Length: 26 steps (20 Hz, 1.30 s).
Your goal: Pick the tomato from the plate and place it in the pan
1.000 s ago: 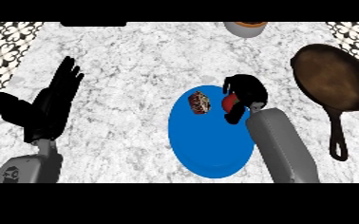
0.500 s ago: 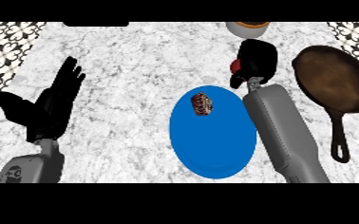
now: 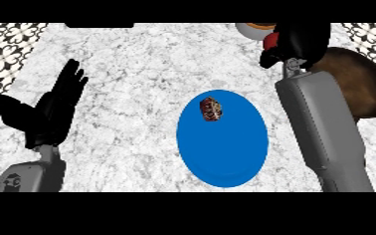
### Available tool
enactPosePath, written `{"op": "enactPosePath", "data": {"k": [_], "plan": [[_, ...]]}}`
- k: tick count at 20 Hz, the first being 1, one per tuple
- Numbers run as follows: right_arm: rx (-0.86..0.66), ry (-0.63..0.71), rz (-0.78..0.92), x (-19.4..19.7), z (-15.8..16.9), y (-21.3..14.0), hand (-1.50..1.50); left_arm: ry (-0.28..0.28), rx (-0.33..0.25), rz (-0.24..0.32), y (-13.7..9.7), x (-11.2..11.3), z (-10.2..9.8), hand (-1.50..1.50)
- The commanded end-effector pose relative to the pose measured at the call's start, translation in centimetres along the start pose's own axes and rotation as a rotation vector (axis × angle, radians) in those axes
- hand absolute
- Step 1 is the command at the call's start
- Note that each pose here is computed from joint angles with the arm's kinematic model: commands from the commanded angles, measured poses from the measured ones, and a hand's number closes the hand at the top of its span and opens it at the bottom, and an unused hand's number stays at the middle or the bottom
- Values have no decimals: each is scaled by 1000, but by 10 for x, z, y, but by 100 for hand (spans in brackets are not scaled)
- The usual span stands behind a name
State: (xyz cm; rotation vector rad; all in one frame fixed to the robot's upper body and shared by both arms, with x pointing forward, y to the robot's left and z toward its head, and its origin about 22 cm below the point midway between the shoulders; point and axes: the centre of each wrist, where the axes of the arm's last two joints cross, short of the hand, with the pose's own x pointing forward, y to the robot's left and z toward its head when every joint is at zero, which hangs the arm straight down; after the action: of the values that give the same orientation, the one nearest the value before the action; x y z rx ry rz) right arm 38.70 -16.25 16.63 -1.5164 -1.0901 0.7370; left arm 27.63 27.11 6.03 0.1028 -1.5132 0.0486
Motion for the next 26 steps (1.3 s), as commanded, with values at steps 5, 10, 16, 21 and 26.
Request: {"op": "enactPosePath", "data": {"k": [5, 10, 16, 21, 26], "plan": [[-99, 142, -73, -73, -31, -8, 150, -6, -7, -10, -15, -16, 10, 0], [-122, 192, -101, -137, -57, 3, 150, -11, -14, -3, -2, -5, 16, 0], [-171, 249, -147, -202, -74, 24, 150, -7, -34, 5, -15, 5, -5, 0], [-147, 207, -164, -257, -74, 48, 150, -18, -27, 20, 5, 1, -18, 0], [-89, 162, -230, -276, -77, 73, 150, -24, -36, 5, -6, 0, -12, 0]]}}
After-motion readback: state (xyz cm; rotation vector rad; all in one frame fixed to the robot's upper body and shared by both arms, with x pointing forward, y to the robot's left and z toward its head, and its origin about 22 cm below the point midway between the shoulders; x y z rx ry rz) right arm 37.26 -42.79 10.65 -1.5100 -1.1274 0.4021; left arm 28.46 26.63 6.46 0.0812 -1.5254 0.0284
